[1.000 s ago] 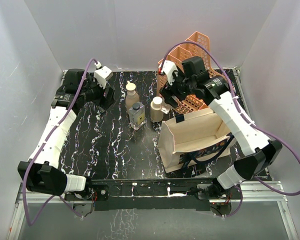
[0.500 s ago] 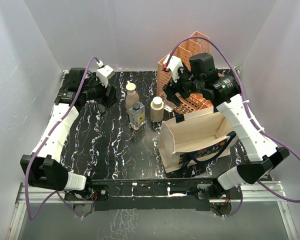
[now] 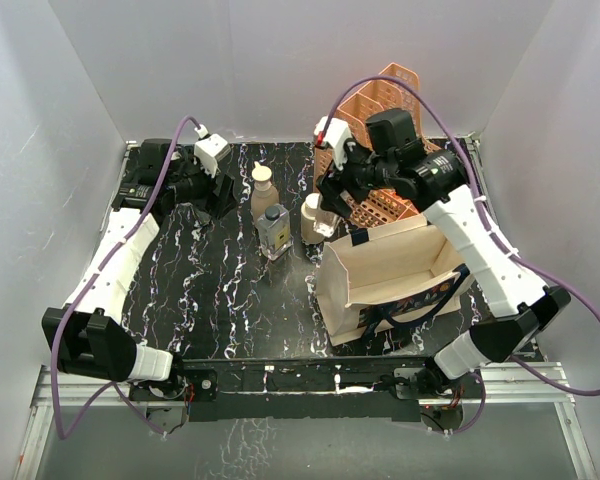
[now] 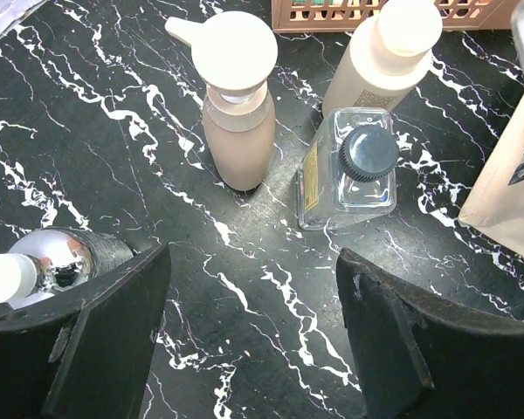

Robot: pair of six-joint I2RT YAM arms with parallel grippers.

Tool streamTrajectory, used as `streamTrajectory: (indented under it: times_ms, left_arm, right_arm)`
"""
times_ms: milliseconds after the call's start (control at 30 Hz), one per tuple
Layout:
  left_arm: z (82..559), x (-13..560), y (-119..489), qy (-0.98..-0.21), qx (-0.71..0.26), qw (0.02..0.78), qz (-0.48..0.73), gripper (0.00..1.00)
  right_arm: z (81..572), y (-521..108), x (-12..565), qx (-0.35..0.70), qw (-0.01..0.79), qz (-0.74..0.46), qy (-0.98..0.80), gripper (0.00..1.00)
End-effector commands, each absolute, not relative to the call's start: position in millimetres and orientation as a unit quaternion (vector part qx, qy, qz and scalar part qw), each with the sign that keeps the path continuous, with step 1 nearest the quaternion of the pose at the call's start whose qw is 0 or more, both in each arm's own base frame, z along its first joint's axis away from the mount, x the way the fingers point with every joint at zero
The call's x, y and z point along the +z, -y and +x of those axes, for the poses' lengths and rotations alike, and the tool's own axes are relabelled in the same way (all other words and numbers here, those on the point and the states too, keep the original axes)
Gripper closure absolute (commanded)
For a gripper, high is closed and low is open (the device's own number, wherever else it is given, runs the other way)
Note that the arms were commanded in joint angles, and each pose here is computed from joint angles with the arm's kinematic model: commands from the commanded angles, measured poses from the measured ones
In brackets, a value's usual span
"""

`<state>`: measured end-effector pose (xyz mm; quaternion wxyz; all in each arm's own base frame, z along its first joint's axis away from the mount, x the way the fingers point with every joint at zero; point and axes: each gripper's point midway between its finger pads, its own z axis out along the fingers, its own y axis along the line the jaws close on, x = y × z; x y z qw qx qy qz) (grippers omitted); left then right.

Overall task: Place the personal care products into the canvas bag
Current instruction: Pick up the care product from the center of the board, then place the care product at the center of the board.

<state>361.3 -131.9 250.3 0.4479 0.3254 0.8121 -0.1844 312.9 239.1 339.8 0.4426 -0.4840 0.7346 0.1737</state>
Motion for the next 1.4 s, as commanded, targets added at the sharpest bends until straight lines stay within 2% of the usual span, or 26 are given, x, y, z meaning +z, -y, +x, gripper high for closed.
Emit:
streamTrajectory:
  times_ms: [0,367,567,1167,1267,1367]
  left_arm:
    - [362,255,132,-0.808,-0.188,0.461,0.316,0.25]
    - [386,264,95,-0.848,-0.106,0.477,0.205,0.24]
    - [399,277,77,-0.853,-0.102,0.49,0.144,0.24]
    - [392,287,69,-0.841,-0.1,0.513,0.144,0.23]
    - [391,286,69,-0.84,-0.098,0.514,0.146,0.23]
    - [390,288,69,-0.838,-0.099,0.516,0.147,0.23]
  right_arm:
    - [304,-283,395,0.227,0.518,-0.51,-0.648,0.92]
    - [251,-348,340,0.3,0.434,-0.592,-0.61,0.92]
    - [229,-373,298,0.316,0.389,-0.629,-0.595,0.92]
    - [205,-401,207,0.279,0.34,-0.68,-0.587,0.92]
    - [200,-400,200,0.281,0.332,-0.684,-0.586,0.89]
    - [196,-398,190,0.286,0.319,-0.687,-0.587,0.78]
